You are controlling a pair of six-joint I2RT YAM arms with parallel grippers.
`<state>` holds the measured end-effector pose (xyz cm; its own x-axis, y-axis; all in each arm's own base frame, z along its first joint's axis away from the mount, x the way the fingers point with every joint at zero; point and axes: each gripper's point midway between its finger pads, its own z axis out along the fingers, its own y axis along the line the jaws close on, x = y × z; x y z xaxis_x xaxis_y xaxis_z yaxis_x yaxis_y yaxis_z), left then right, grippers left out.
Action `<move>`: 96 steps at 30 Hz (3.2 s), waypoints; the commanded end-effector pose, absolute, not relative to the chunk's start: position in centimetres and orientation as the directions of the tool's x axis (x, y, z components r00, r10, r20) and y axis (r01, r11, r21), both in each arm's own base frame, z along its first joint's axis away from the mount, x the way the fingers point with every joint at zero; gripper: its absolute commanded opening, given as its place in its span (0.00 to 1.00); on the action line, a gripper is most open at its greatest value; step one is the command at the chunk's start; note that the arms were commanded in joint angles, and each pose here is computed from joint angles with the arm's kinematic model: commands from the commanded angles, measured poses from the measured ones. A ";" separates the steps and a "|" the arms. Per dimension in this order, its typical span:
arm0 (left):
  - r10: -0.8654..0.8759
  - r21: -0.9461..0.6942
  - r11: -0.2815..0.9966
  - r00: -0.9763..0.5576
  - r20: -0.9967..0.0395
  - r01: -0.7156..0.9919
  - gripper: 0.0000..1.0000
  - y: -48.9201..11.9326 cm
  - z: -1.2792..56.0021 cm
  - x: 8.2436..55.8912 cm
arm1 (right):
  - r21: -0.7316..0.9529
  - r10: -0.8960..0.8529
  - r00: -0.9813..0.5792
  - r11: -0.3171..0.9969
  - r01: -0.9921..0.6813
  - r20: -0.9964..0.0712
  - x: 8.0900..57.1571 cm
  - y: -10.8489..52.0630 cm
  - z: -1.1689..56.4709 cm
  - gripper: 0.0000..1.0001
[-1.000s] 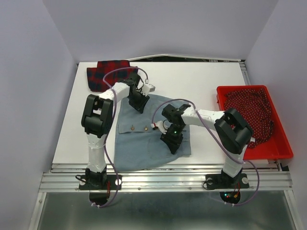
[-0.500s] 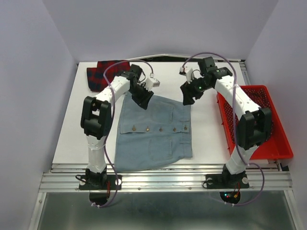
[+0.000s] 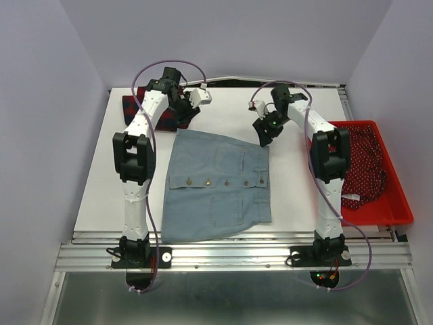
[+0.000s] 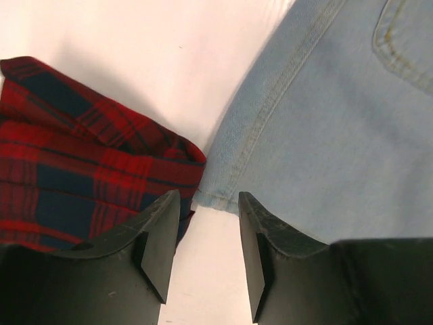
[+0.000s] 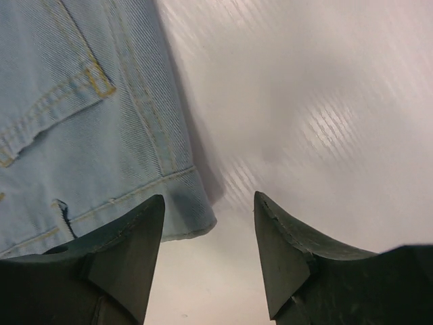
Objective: Fold and stack the skirts
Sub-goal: Flatten the skirt out, then fold the skirt
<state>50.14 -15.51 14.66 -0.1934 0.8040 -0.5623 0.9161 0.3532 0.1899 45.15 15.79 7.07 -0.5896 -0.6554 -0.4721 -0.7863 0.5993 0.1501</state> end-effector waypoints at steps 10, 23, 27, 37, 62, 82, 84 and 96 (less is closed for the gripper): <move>0.890 0.276 0.212 -0.069 -0.450 0.937 0.50 -14.1 9.6 53.0 | 0.179 -0.726 -0.562 0.539 -0.823 -0.397 43.9 14.5 3.0 0.48; 0.892 0.213 0.136 -0.027 -0.450 0.967 0.49 -15.3 7.0 52.2 | 0.187 -0.737 -0.560 0.532 -0.826 -0.377 43.9 13.9 2.3 0.32; 0.893 0.196 0.129 -0.028 -0.448 0.972 0.47 -15.5 6.2 51.9 | 0.185 -0.738 -0.558 0.531 -0.827 -0.379 44.2 14.0 2.4 0.15; 0.886 0.192 0.101 -0.001 -0.463 0.976 0.12 -16.3 6.7 51.7 | 0.143 -0.712 -0.569 0.566 -0.812 -0.411 46.1 12.3 4.0 0.01; 0.794 0.584 0.412 0.039 -0.607 0.700 0.00 -17.4 21.8 60.3 | -0.133 -0.610 -0.545 0.727 -0.673 -0.575 53.6 6.8 12.5 0.01; 0.802 0.689 0.450 0.082 -0.592 0.569 0.00 -14.3 28.1 53.9 | -0.252 -0.581 -0.332 0.702 -0.666 -0.743 51.5 7.3 21.4 0.01; 0.800 0.682 0.442 0.088 -0.594 0.583 0.00 -14.3 28.1 51.7 | -0.249 -0.612 -0.333 0.671 -0.698 -0.717 49.9 7.6 19.9 0.01; 0.755 0.419 0.366 -0.002 -0.656 0.831 0.22 -18.0 21.3 45.1 | -0.128 -0.668 -0.423 0.612 -0.781 -0.612 42.7 9.8 11.2 0.01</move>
<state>44.96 -15.97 19.03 -0.0083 0.8098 -0.5867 0.7824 0.3706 0.5004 41.86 9.49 9.87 -0.4630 -0.6675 -0.5832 -0.7782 0.6211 -0.0931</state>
